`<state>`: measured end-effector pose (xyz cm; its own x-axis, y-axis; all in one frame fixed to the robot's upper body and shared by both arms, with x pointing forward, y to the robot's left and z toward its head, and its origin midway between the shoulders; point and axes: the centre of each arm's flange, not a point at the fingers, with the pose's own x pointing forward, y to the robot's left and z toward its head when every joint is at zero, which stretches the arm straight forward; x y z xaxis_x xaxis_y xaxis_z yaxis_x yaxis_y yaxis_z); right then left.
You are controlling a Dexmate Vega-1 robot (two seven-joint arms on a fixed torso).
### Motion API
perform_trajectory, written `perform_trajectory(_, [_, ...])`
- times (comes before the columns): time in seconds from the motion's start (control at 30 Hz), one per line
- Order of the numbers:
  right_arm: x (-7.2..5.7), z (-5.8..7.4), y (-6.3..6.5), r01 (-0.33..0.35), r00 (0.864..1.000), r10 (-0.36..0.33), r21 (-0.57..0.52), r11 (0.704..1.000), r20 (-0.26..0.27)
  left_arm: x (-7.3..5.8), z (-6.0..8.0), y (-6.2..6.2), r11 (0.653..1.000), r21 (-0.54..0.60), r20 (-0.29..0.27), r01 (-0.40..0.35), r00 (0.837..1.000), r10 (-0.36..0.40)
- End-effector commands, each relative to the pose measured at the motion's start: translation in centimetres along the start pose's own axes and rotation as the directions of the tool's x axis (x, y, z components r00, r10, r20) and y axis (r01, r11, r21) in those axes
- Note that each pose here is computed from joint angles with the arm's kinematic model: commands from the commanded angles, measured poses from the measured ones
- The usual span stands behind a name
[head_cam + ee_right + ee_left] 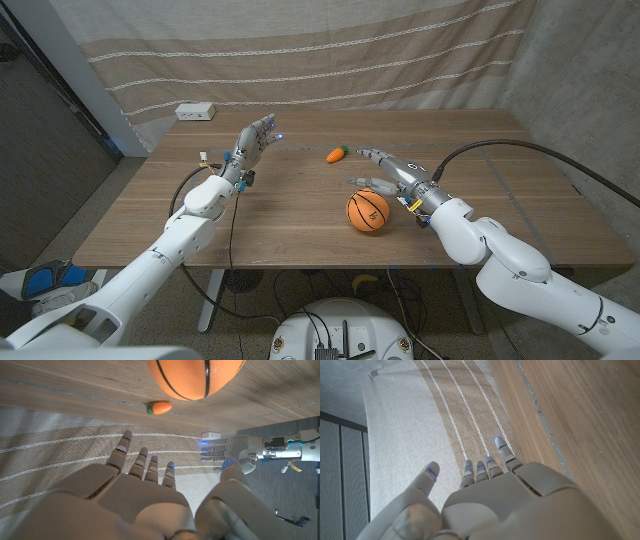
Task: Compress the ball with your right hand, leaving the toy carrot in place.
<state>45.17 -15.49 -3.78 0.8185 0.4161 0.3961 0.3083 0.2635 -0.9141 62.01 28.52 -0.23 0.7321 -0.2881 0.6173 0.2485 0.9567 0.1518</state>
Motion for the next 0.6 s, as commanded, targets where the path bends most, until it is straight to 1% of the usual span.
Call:
perform_trajectory(0.03, [-0.4,0.2,0.6,-0.048,0.999,0.048,0.007,0.999,-0.027,-0.4,-0.1,-0.1,1.000,0.002,-0.008,0.008,1.000,-0.008])
perform_trajectory(0.33, [-0.6,0.3,1.3,-0.061,0.997,0.062,0.018,0.998,-0.037,-0.7,-0.2,-0.1,1.000,0.005,-0.019,0.018,1.000,-0.018])
perform_trajectory(0.6, [-0.8,0.6,2.0,-0.068,0.996,0.069,0.013,0.998,-0.054,-0.7,0.2,-0.2,0.999,0.016,-0.024,0.034,0.999,-0.034])
